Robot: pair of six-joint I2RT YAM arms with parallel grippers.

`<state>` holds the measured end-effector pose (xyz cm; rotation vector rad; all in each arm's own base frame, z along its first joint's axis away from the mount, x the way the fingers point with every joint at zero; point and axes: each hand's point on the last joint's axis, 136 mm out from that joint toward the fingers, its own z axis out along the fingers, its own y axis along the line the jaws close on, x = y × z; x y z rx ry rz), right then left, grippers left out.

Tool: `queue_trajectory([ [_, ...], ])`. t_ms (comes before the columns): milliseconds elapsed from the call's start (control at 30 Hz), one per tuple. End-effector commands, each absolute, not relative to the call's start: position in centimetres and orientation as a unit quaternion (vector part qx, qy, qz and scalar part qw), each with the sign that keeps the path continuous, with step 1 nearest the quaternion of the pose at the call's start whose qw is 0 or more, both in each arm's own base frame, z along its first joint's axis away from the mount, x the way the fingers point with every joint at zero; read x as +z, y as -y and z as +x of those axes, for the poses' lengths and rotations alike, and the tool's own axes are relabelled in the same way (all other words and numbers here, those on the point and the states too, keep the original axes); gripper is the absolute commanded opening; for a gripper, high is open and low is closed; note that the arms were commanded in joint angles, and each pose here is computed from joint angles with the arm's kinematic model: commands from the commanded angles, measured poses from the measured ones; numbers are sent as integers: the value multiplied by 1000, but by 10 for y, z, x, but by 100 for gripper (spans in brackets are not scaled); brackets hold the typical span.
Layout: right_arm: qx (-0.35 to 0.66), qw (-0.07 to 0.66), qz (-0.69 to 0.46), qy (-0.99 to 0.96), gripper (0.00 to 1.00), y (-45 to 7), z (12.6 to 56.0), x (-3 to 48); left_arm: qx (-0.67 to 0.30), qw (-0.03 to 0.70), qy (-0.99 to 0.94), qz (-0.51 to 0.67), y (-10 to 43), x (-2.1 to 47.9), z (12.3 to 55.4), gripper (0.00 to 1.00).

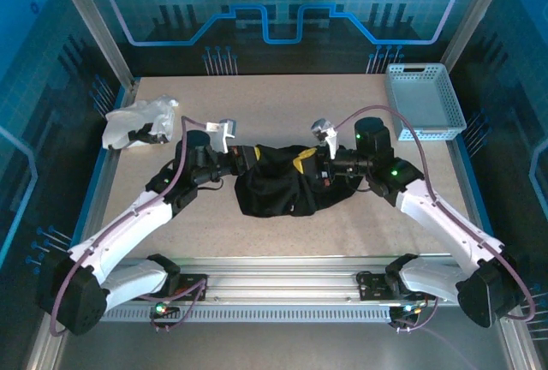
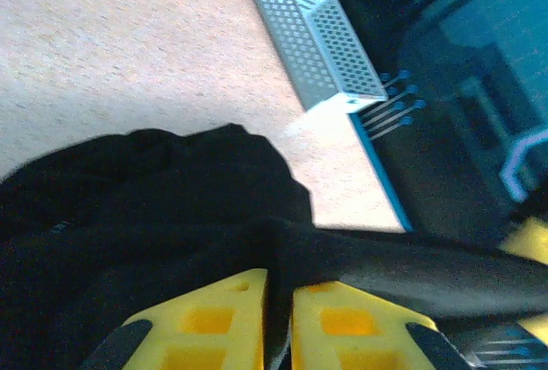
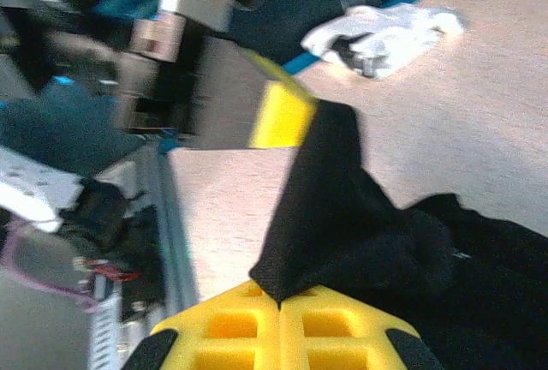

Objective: Fold the inside-out t-shirt

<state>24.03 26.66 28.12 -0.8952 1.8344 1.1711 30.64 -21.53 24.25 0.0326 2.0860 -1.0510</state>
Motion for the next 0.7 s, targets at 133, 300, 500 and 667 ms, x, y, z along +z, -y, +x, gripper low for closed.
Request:
queue_trajectory([
  [133, 526, 348, -354, -691, 0, -275, 232, 294, -307, 403, -862, 28, 198, 232, 312, 35],
  [300, 515, 346, -321, -716, 0, -272, 253, 284, -263, 427, -862, 73, 200, 236, 285, 51],
  [500, 509, 344, -307, -727, 0, -272, 261, 281, -305, 379, -866, 114, 231, 231, 255, 39],
  [667, 505, 348, -303, -729, 0, -271, 263, 282, -374, 335, -854, 135, 261, 229, 246, 28],
])
